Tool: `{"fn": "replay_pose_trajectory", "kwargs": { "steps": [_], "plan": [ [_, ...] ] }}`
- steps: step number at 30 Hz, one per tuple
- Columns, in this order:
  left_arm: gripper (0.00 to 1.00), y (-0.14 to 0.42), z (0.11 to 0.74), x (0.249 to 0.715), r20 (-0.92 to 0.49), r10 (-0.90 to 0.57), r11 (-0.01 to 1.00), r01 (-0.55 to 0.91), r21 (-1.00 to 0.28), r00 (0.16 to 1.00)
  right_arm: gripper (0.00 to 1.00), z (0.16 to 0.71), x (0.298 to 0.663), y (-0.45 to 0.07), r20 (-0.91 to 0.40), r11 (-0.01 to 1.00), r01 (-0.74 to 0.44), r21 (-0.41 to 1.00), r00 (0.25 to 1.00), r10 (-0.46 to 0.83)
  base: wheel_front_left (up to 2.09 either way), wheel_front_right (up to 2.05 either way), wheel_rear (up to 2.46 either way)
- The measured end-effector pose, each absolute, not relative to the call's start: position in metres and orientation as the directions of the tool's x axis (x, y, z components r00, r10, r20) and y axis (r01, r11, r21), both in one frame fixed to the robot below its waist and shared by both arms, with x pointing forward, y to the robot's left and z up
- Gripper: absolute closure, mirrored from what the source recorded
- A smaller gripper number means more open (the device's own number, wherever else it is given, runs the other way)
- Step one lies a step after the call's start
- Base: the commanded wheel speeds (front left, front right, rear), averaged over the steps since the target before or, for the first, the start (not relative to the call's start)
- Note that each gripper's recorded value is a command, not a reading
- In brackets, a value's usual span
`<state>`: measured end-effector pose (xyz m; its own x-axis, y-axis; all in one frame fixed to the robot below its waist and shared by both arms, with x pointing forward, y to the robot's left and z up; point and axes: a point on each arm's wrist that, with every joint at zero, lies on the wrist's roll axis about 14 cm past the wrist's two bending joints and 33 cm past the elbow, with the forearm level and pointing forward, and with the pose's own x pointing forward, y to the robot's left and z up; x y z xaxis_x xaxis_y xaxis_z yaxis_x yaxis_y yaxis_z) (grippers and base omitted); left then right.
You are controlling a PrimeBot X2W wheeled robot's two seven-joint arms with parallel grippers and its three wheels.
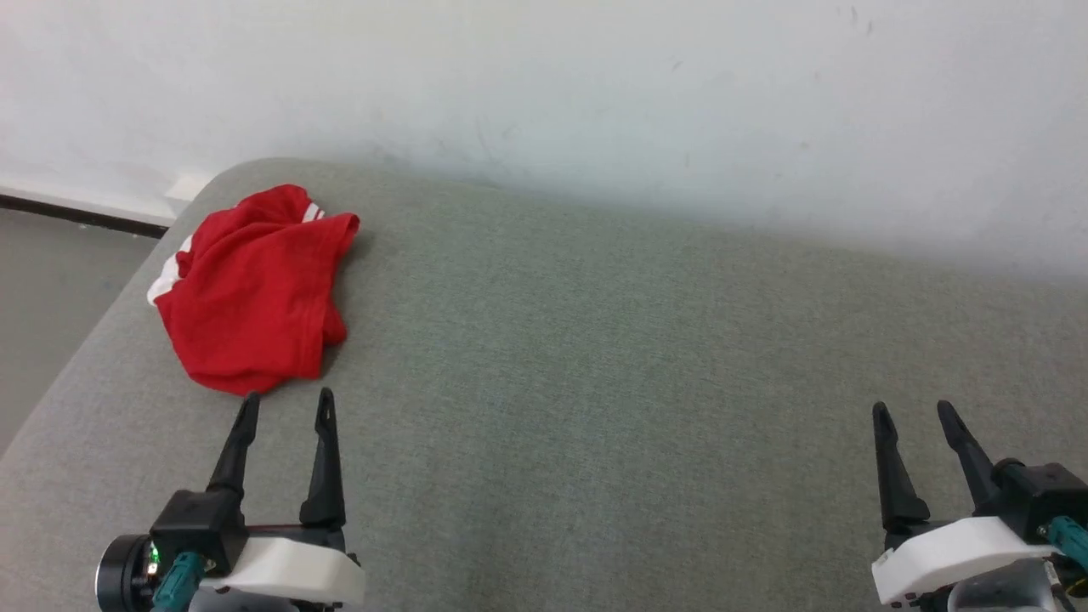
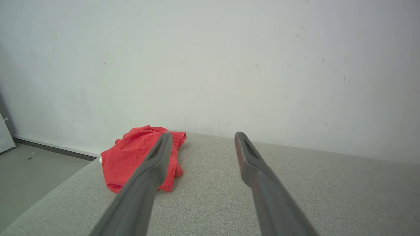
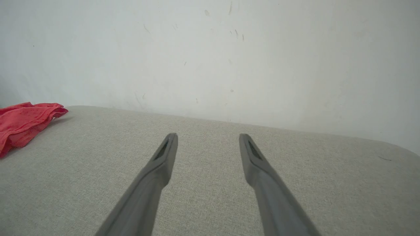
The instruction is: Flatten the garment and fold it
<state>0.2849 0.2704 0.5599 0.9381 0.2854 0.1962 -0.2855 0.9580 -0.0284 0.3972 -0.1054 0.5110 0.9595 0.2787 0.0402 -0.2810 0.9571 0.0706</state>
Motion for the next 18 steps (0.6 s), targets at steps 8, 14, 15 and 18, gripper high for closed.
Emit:
{"fn": "replay_pose_trajectory", "kwargs": {
  "steps": [8, 14, 15, 18],
  "plan": [
    [0.0, 0.288, 0.561, 0.262, 0.212, 0.352, 0.935, -0.353, -0.035, 0.912, 0.0, 0.511, 0.4, -0.092, 0.047, 0.946, -0.313, 0.084, 0.949, 0.31, 0.0, 0.0, 0.0],
    [0.0, 0.299, 0.561, 0.245, 0.222, 0.398, 0.916, -0.399, -0.042, 0.89, 0.0, 0.509, 0.401, -0.084, 0.047, 0.937, -0.335, 0.098, 0.942, 0.332, 0.0, 0.0, 0.0],
    [0.0, 0.3, 0.562, 0.242, 0.227, 0.404, 0.913, -0.405, -0.042, 0.886, 0.0, 0.508, 0.401, -0.082, 0.047, 0.936, -0.339, 0.097, 0.941, 0.336, 0.0, 0.0, 0.0],
    [0.0, 0.304, 0.567, 0.236, 0.246, 0.413, 0.908, -0.415, -0.046, 0.877, 0.0, 0.508, 0.403, -0.077, 0.049, 0.931, -0.35, 0.102, 0.937, 0.347, 0.0, 0.0, 0.0]
  ]
}}
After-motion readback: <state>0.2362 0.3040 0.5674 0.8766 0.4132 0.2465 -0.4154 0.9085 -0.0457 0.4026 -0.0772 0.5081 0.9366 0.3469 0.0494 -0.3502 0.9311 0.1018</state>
